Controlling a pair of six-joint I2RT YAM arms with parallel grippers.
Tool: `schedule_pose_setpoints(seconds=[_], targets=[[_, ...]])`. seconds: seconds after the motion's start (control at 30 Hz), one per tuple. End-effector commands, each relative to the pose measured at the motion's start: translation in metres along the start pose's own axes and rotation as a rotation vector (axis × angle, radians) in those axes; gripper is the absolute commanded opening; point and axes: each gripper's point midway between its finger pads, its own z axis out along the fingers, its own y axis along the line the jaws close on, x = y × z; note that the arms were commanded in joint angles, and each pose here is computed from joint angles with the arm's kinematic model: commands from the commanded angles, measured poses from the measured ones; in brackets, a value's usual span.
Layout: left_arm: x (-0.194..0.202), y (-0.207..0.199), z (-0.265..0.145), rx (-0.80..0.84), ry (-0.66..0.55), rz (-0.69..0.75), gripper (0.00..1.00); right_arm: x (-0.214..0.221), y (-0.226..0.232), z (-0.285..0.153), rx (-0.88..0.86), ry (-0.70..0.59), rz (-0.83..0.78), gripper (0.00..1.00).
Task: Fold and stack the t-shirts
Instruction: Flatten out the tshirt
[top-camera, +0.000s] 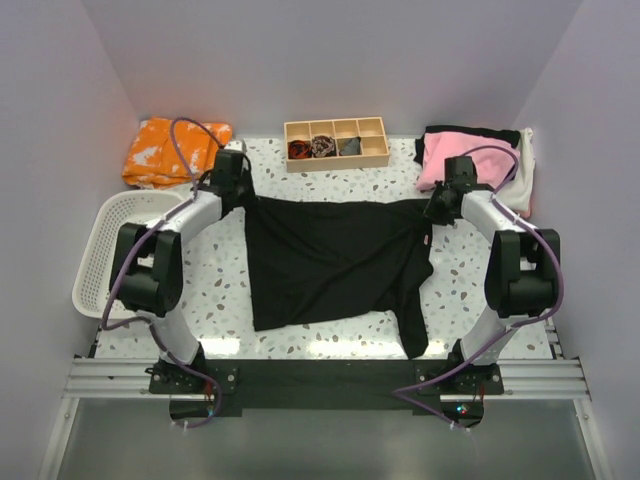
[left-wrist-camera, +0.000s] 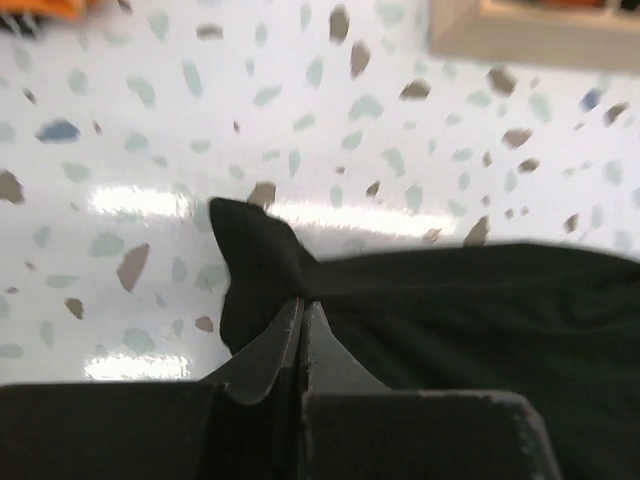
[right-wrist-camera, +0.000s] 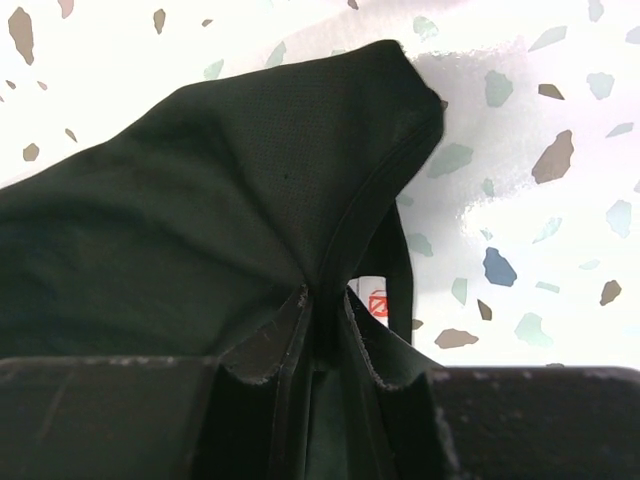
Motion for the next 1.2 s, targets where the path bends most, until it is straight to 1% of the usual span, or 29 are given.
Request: schedule_pose_setpoints(seconds=[0.0, 0.1, 0.27, 0.4, 0.47, 0.5, 0.57, 0.6, 0.67, 0.7, 0.77, 0.8, 0.83, 0.87, 0.9, 0.93, 0.97, 1.0, 1.03, 1.07, 1.13, 1.17], targets=[[-0.076, -0.001, -0.049, -0.025, -0.181, 0.032, 0.00, -0.027, 0.001, -0.025, 0.005, -0.099, -0.012, 0.17], [-0.081, 0.009, -0.053, -0.046, -0.193, 0.026, 0.00, -0.031, -0.001, -0.033, 0.015, -0.127, -0.009, 0.14], [-0.085, 0.030, -0.044, -0.102, -0.192, 0.009, 0.00, -0.037, 0.001, -0.035, 0.011, -0.149, -0.010, 0.13], [-0.086, 0.047, -0.020, -0.155, -0.172, 0.009, 0.00, -0.045, 0.006, -0.024, 0.000, -0.164, 0.007, 0.10], [-0.092, 0.051, -0.010, -0.168, -0.200, 0.012, 0.00, -0.045, 0.010, -0.015, -0.016, -0.152, 0.018, 0.07], [-0.087, 0.056, 0.001, -0.180, -0.187, 0.008, 0.00, -0.051, 0.014, -0.015, -0.024, -0.162, 0.022, 0.07], [-0.095, 0.060, 0.009, -0.189, -0.214, -0.001, 0.00, -0.053, 0.019, -0.005, -0.046, -0.159, 0.028, 0.07], [-0.092, 0.065, 0.019, -0.199, -0.206, -0.004, 0.00, -0.055, 0.022, -0.002, -0.058, -0.155, 0.030, 0.10], [-0.102, 0.068, 0.028, -0.208, -0.234, -0.005, 0.00, -0.056, 0.028, 0.003, -0.078, -0.140, 0.034, 0.21], [-0.102, 0.072, 0.038, -0.222, -0.228, -0.005, 0.00, -0.052, 0.036, 0.008, -0.122, -0.112, 0.029, 0.28], [-0.105, 0.081, 0.045, -0.260, -0.235, -0.001, 0.00, -0.047, 0.042, 0.013, -0.157, -0.086, 0.022, 0.46], [-0.106, 0.084, 0.050, -0.274, -0.240, 0.000, 0.00, -0.047, 0.045, 0.012, -0.175, -0.079, 0.019, 0.58], [-0.112, 0.086, 0.050, -0.281, -0.263, 0.000, 0.00, -0.046, 0.045, 0.009, -0.177, -0.082, 0.012, 0.67], [-0.114, 0.089, 0.050, -0.290, -0.266, 0.010, 0.00, -0.043, 0.042, 0.005, -0.165, -0.078, 0.010, 0.75], [-0.122, 0.087, 0.049, -0.287, -0.281, 0.014, 0.00, -0.045, 0.036, -0.006, -0.139, -0.106, 0.009, 0.79], [-0.124, 0.086, 0.049, -0.283, -0.283, 0.026, 0.01, -0.045, 0.033, -0.011, -0.129, -0.111, 0.005, 0.86], [-0.125, 0.081, 0.050, -0.261, -0.277, 0.031, 0.06, -0.036, 0.027, -0.017, -0.113, -0.082, -0.005, 0.87], [-0.130, 0.078, 0.048, -0.249, -0.282, 0.032, 0.16, -0.033, 0.027, -0.024, -0.112, -0.076, -0.015, 0.87], [-0.128, 0.076, 0.046, -0.240, -0.267, 0.031, 0.22, -0.030, 0.031, -0.035, -0.137, -0.067, -0.023, 0.87], [-0.132, 0.073, 0.039, -0.234, -0.273, 0.021, 0.27, -0.015, 0.027, -0.040, -0.131, -0.014, -0.037, 0.87], [-0.131, 0.066, 0.030, -0.199, -0.266, 0.002, 0.54, -0.003, 0.024, -0.053, -0.130, 0.009, -0.049, 0.88], [-0.139, 0.059, 0.015, -0.179, -0.291, -0.009, 0.60, 0.012, 0.014, -0.052, -0.103, 0.051, -0.058, 0.88]])
